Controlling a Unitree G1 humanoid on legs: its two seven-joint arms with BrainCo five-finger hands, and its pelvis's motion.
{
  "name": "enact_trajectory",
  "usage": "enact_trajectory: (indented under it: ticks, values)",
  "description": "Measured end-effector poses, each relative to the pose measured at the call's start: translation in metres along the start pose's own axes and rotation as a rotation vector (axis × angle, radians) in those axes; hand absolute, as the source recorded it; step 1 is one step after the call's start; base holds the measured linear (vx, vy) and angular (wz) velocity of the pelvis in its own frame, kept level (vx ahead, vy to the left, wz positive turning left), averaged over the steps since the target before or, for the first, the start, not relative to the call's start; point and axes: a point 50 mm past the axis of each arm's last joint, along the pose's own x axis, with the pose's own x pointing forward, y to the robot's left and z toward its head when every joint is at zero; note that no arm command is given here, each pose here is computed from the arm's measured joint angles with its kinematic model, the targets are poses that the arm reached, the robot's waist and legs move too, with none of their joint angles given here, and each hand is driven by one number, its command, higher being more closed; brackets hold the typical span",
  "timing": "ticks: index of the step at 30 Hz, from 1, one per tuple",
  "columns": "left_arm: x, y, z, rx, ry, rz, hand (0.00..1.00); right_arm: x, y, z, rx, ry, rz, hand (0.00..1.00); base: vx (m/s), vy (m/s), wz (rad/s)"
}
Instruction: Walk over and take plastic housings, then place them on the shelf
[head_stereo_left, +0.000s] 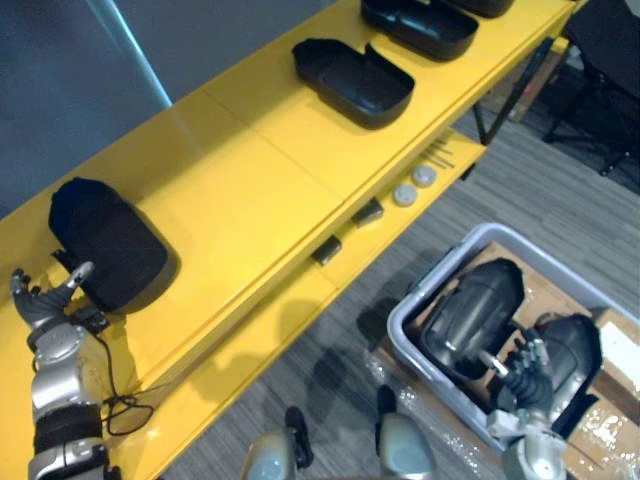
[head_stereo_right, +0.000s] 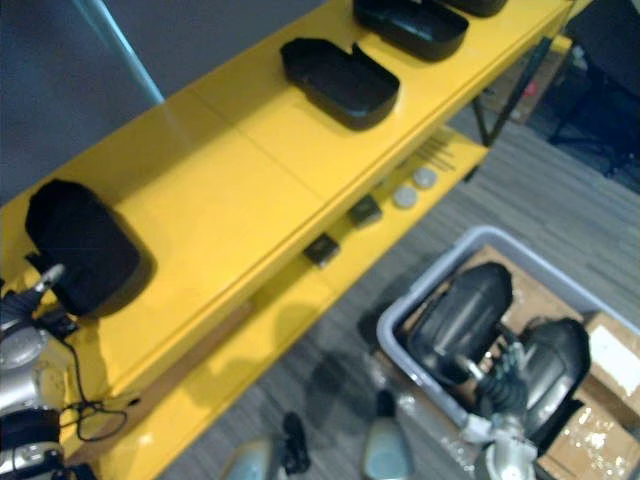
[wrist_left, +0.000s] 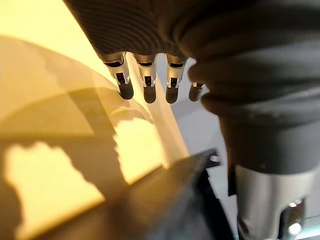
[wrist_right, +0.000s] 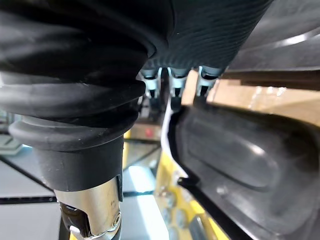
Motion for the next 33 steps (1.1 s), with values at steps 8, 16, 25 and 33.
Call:
enact_trajectory:
  ticks: [8, 16, 25, 33]
  values:
    - [-0.004, -0.032, 0.007, -0.34, -0.023, -0.224, 0.0, 0.001, 0.003, 0.0, -0.013, -0.003, 0.028, 0.0, -0.01, 0.001, -0.01]
    - [-0.006, -0.062, 0.018, -0.375, -0.038, -0.299, 0.0, 0.0, 0.004, -0.001, -0.007, 0.001, 0.028, 0.0, 0.0, 0.0, 0.0]
    - [-0.01, -0.079, 0.018, -0.408, -0.016, -0.274, 0.0, -0.008, 0.009, -0.008, 0.009, 0.032, 0.033, 0.0, -0.01, 0.016, -0.04]
    - [-0.013, -0.097, 0.026, -0.401, -0.027, -0.27, 0.0, -0.014, 0.013, -0.013, 0.011, 0.06, 0.054, 0.0, -0.01, 0.005, -0.01]
